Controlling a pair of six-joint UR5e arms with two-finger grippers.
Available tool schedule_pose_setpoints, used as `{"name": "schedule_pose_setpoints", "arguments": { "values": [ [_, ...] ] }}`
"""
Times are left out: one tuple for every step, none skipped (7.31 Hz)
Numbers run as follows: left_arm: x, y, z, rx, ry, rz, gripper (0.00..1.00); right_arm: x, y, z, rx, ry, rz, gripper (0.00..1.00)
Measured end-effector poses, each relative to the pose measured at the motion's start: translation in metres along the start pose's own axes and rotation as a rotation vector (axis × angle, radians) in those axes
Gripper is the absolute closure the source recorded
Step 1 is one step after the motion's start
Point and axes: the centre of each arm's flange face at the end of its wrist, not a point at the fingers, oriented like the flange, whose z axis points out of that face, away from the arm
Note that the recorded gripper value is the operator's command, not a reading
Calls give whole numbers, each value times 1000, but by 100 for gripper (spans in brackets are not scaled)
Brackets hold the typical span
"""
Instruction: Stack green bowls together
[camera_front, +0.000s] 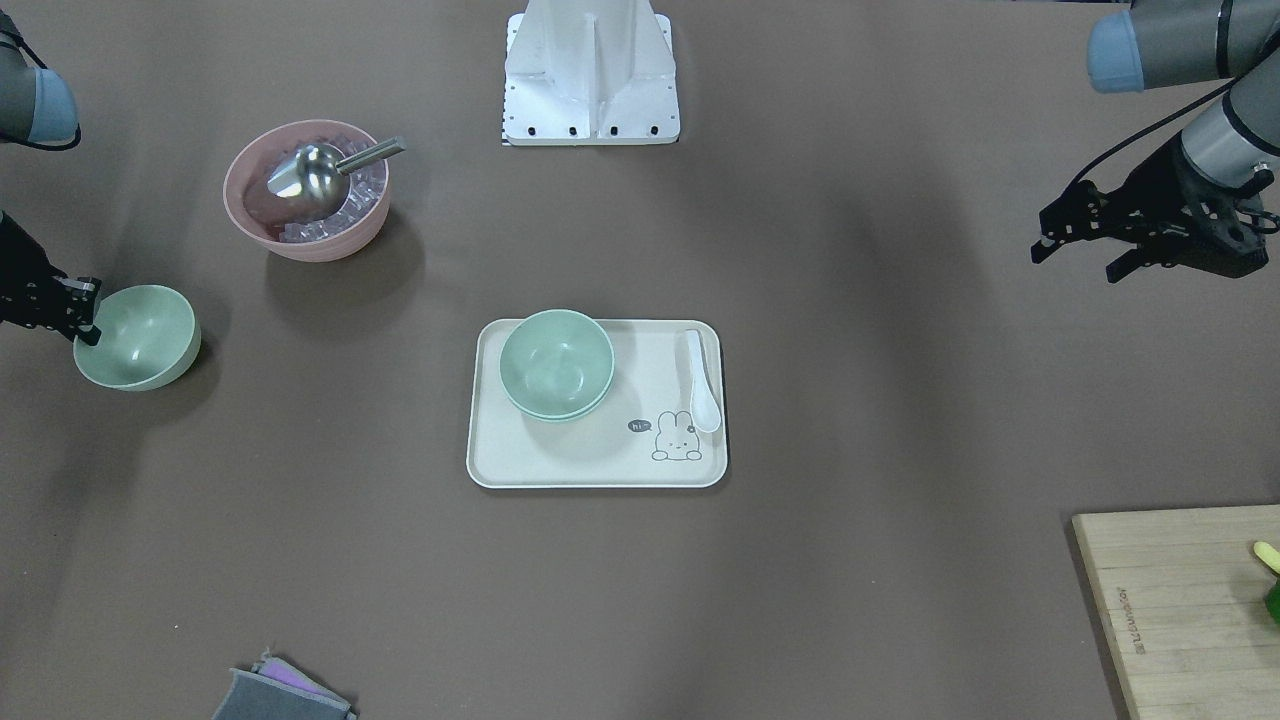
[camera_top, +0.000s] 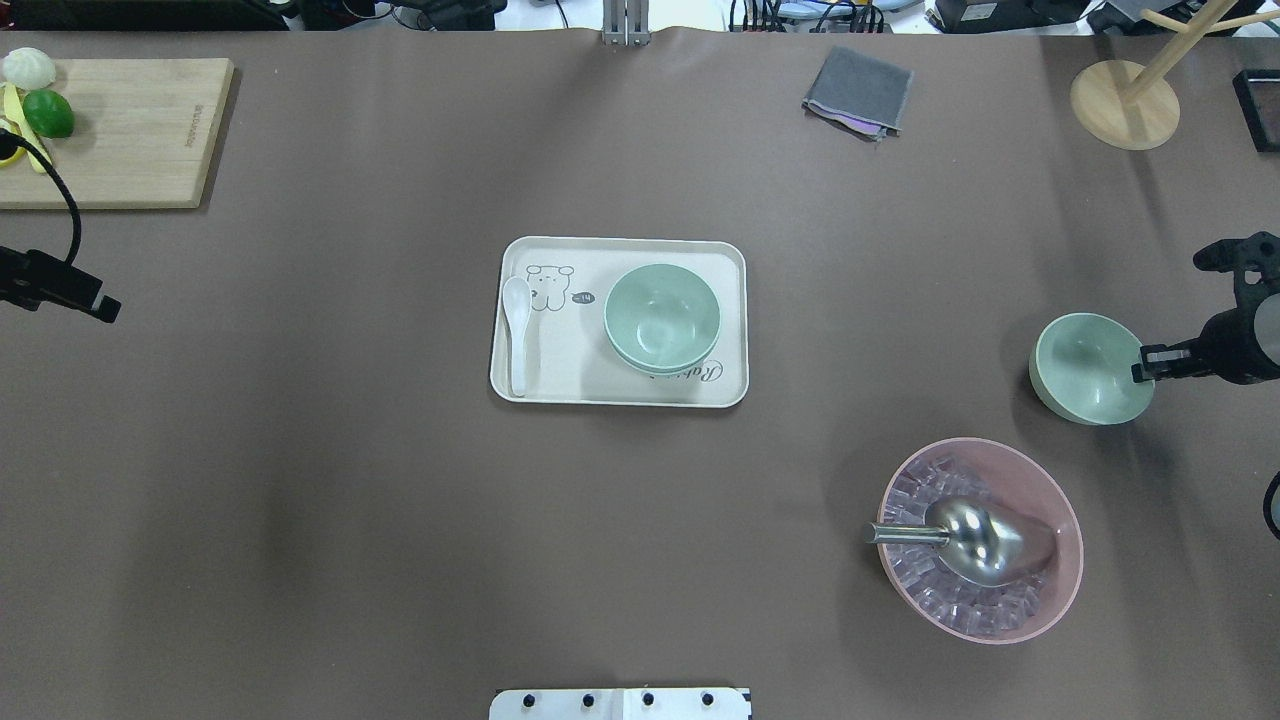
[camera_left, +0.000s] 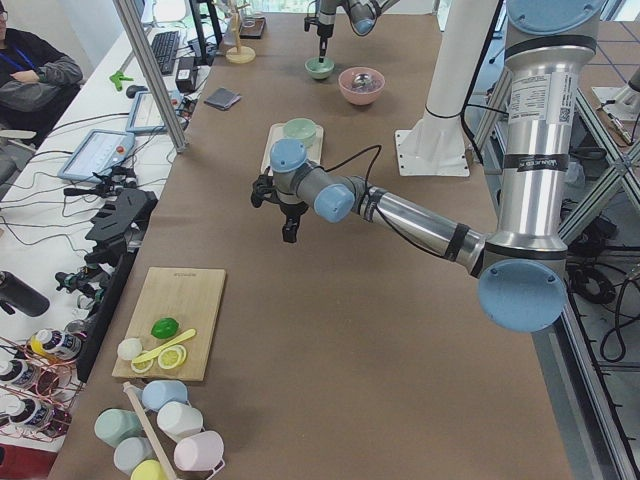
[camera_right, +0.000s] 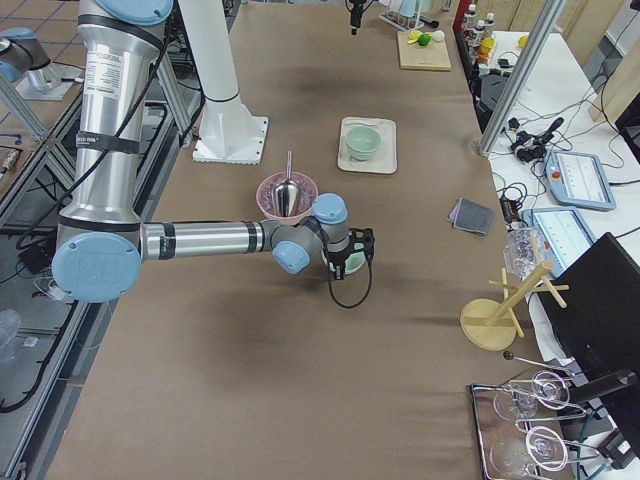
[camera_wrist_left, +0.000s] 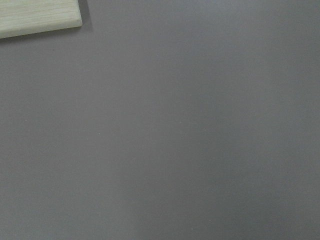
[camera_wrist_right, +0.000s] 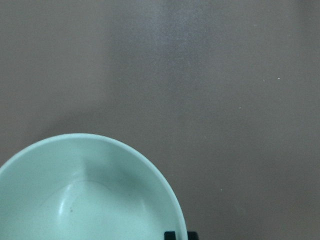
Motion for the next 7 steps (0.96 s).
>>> {"name": "schedule_pose_setpoints", "arguments": {
  "values": [
    [0,0,0,0,0,0,2,-4,-2,-2,2,-5,-3,100],
    [0,0,0,0,0,1,2,-10,-6,-3,7,-13,-8,100],
    [-2,0,-2,3,-2,-1,2,-19,-13,-5,14,-22,-4,100],
    [-11,1,-5,7,-8,2,2,-34,-26,-7,21,-32,20,100],
    [-33,4,-11,13,-26,27,2,-55,-42,-11,23,-42,49,100],
    [-64,8,-19,21,-47,64,1,-75,-57,-15,23,-53,76,100],
    [-100,13,-28,31,-70,100,1,-99,-73,-22,22,-63,109,100]
  ]
}}
